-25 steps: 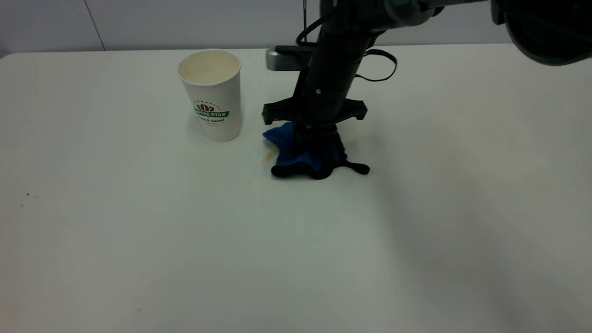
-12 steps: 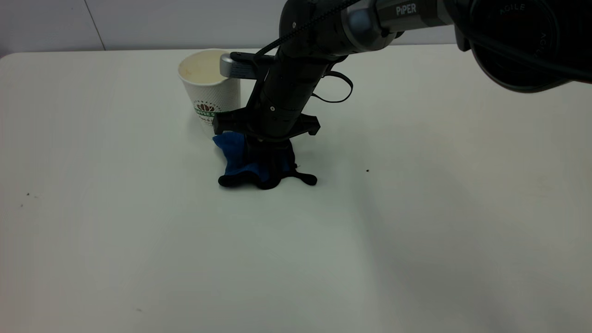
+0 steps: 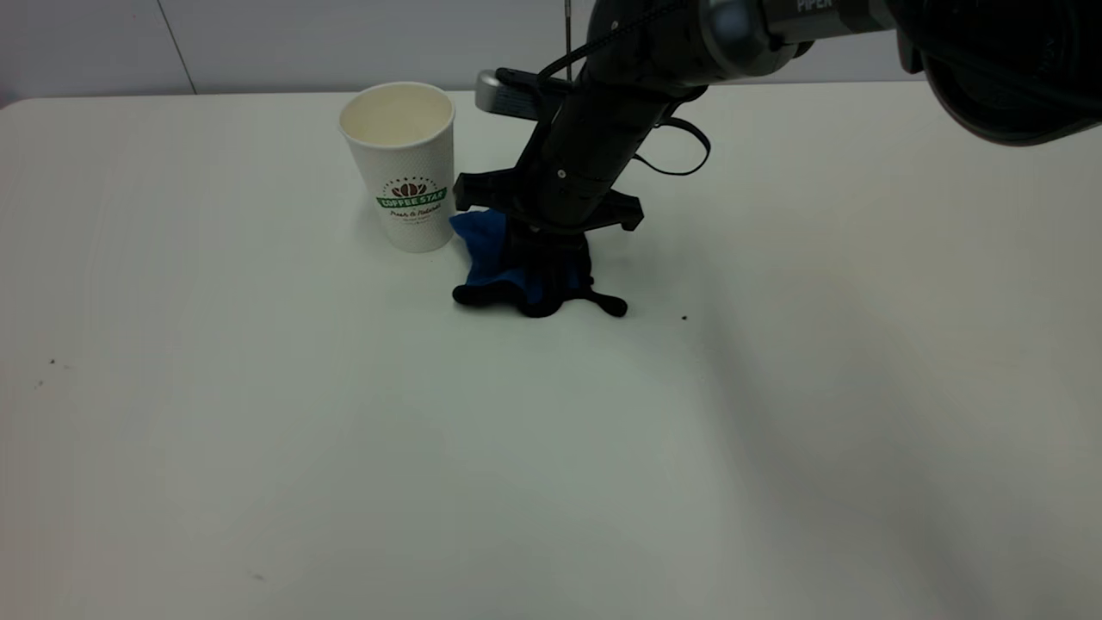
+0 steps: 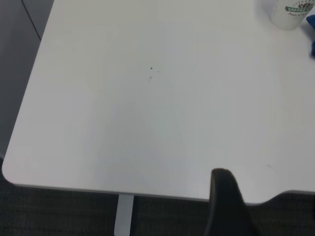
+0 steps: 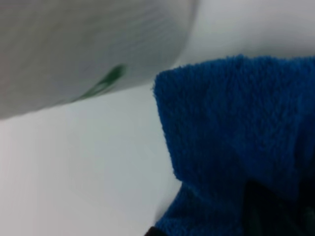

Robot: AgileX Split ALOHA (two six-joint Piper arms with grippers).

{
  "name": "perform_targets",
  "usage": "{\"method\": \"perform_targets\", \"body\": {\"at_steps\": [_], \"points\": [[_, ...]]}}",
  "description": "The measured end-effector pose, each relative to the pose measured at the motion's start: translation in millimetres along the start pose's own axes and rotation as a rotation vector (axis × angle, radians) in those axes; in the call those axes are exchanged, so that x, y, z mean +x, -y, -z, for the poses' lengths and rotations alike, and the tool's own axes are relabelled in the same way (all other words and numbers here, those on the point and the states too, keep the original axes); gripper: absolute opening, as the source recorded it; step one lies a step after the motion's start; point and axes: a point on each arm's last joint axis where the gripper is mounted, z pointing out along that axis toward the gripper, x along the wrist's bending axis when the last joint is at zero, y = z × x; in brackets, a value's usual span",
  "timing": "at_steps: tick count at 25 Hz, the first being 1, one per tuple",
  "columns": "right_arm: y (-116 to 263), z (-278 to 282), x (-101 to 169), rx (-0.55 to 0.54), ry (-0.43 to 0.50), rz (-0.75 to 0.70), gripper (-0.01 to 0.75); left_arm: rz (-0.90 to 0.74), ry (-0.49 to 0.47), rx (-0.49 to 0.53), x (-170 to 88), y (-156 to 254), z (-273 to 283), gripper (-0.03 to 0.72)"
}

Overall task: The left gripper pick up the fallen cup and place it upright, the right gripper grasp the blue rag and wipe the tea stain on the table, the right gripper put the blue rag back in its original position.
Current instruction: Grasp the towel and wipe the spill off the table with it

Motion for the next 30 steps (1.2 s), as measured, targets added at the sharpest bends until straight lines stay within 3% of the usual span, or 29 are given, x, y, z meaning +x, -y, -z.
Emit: {"method": "perform_targets", "body": {"at_steps": [6, 18, 23, 25, 27, 30], "points": [[-12.5, 12.3, -42.8, 0.017, 0.050, -0.043, 0.078, 0.000, 0.000, 0.000, 0.0, 0.0, 0.0, 0.452], [-21.5, 71.6, -179.2, 0.200, 0.165, -0.213, 0.095, 0.000, 0.000, 0.000, 0.0, 0.0, 0.0, 0.452], [-18.4, 94.0, -225.9, 0.221, 0.199, -0.291, 0.151, 0.000, 0.000, 0.000, 0.0, 0.0, 0.0, 0.452], [-16.9, 100.6, -238.4, 0.226, 0.205, -0.311, 0.227, 0.000, 0.000, 0.000, 0.0, 0.0, 0.0, 0.452], [-14.9, 106.8, -247.3, 0.242, 0.206, -0.324, 0.349, -0.002, 0.000, 0.000, 0.0, 0.0, 0.0, 0.452], [-15.0, 115.3, -252.7, 0.281, 0.225, -0.285, 0.617, -0.002, 0.000, 0.000, 0.0, 0.0, 0.0, 0.452]]}}
